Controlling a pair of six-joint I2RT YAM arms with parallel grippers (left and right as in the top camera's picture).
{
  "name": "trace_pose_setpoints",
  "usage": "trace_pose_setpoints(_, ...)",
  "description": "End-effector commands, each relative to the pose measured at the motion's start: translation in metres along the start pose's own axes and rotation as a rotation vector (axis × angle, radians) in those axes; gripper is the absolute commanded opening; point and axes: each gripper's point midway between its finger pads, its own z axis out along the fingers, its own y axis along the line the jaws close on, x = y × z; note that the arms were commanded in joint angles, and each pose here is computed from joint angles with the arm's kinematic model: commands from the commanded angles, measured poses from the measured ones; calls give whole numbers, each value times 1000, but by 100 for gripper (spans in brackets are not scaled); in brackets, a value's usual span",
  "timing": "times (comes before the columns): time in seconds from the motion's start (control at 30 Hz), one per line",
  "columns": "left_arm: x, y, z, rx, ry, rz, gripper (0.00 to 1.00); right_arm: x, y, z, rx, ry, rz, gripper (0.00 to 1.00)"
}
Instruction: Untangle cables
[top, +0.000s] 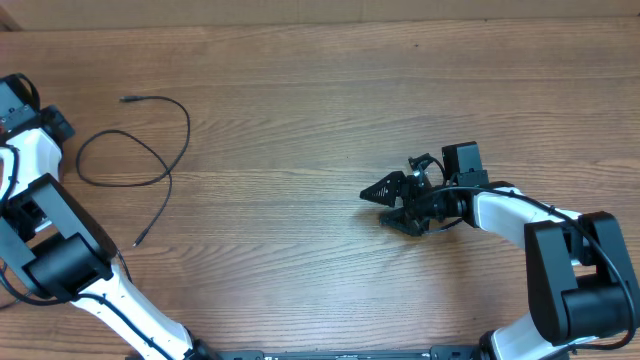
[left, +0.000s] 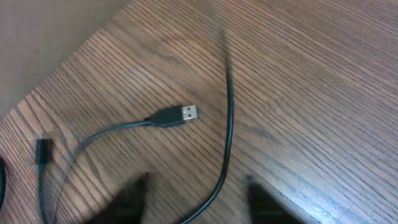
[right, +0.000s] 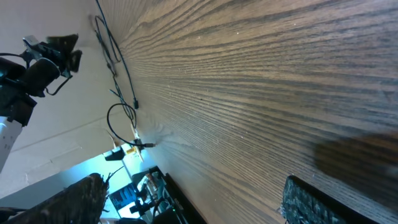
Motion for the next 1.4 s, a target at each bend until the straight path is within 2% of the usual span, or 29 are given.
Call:
trace_pose_setpoints(0.0, 1, 7, 5, -20, 6, -13, 100, -2, 0, 2, 8, -4, -15, 89)
trace_pose_setpoints(0.13, 4, 6, 3, -12, 32, -30, 100, -2, 0, 2, 7, -3, -15, 89)
trace_pose_setpoints(0.23, -1, -4, -4, 47, 56, -27, 100, -2, 0, 2, 7, -4, -15, 89)
trace_pose_setpoints(0.33, -19, -8, -19, 84, 63, -26, 100, -2, 0, 2, 7, -5, -16, 89)
trace_pose_setpoints(0.4, -41, -11, -39, 118, 54, -27, 100, -7, 1, 1, 9, -26, -37, 86)
trace_pose_setpoints(0.5, -67, -22, -72, 215, 44, -15, 100, -27, 6, -3, 37, -120, -111, 85)
trace_pose_setpoints(0.67, -74, -42, -118, 355, 100, -8, 100, -62, 37, -18, 60, -243, -202, 85)
trace_pose_setpoints(0.73, -70, -57, -138, 434, 128, -1, 100, -71, 52, -24, 58, -270, -250, 85)
trace_pose_setpoints(0.8, -64, -65, -153, 440, 150, 25, 100, -82, 64, -34, 99, -304, -293, 85)
trace_pose_setpoints(0.97, -35, -100, -195, 387, 216, 192, 100, -103, 77, -80, 411, -377, -386, 86)
trace_pose_setpoints(1.13, -1, -152, -227, 527, 308, 269, 100, -110, 88, -120, 604, -437, -405, 86)
trace_pose_setpoints(1.27, 28, -183, -247, 567, 373, 347, 100, -111, 102, -142, 666, -484, -435, 87)
trace_pose_setpoints(1.37, 50, -199, -260, 525, 404, 428, 100, -108, 113, -154, 672, -524, -451, 88)
